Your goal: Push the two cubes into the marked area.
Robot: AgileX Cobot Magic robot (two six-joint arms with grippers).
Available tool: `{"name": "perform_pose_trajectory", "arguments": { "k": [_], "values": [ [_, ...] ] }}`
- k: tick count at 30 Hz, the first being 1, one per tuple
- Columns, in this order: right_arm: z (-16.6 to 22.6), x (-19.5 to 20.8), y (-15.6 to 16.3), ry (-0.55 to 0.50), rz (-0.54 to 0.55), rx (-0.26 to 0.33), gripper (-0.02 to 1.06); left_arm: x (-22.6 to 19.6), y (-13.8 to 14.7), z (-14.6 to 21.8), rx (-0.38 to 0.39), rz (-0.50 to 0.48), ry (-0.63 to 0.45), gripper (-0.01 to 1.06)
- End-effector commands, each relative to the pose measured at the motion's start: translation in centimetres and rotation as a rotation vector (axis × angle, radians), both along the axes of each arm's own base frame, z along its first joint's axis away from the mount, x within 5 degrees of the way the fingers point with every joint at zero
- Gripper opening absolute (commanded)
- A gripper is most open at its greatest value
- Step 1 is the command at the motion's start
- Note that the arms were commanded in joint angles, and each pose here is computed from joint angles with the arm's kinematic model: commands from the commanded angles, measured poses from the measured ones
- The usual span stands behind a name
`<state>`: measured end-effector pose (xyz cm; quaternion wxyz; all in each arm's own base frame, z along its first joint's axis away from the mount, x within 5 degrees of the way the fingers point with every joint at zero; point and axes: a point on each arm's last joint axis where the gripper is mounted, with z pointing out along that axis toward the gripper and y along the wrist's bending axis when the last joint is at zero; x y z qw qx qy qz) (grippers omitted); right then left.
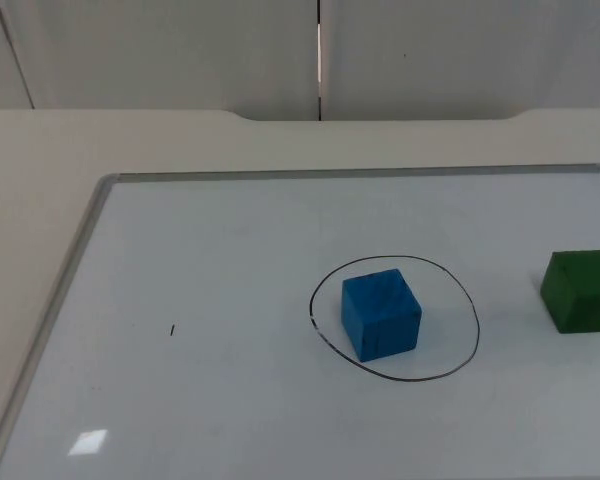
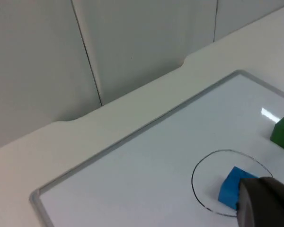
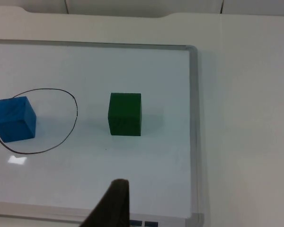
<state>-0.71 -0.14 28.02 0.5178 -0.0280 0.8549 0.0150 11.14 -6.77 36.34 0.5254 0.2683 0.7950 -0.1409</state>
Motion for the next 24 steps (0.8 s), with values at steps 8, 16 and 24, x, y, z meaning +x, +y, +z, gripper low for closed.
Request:
{"name": "perform_pose_trajectory", "arguments": {
  "k": [8,16,24],
  "values": [
    [0.0,0.0,0.0,-0.004,-0.008,0.001,1.05,-4.7,2.4,-3.8,-0.056,0.018,-0.02,0.0],
    [0.0,0.0,0.0,-0.004,-0.008,0.001,1.05,-9.1,4.6,-5.1,-0.045,0.006,-0.006,0.0],
    [0.0,0.0,0.0,-0.004,-0.009,0.0,1.05,-12.3,7.4,-6.6,-0.059,0.135,0.001,0.0]
  ]
}}
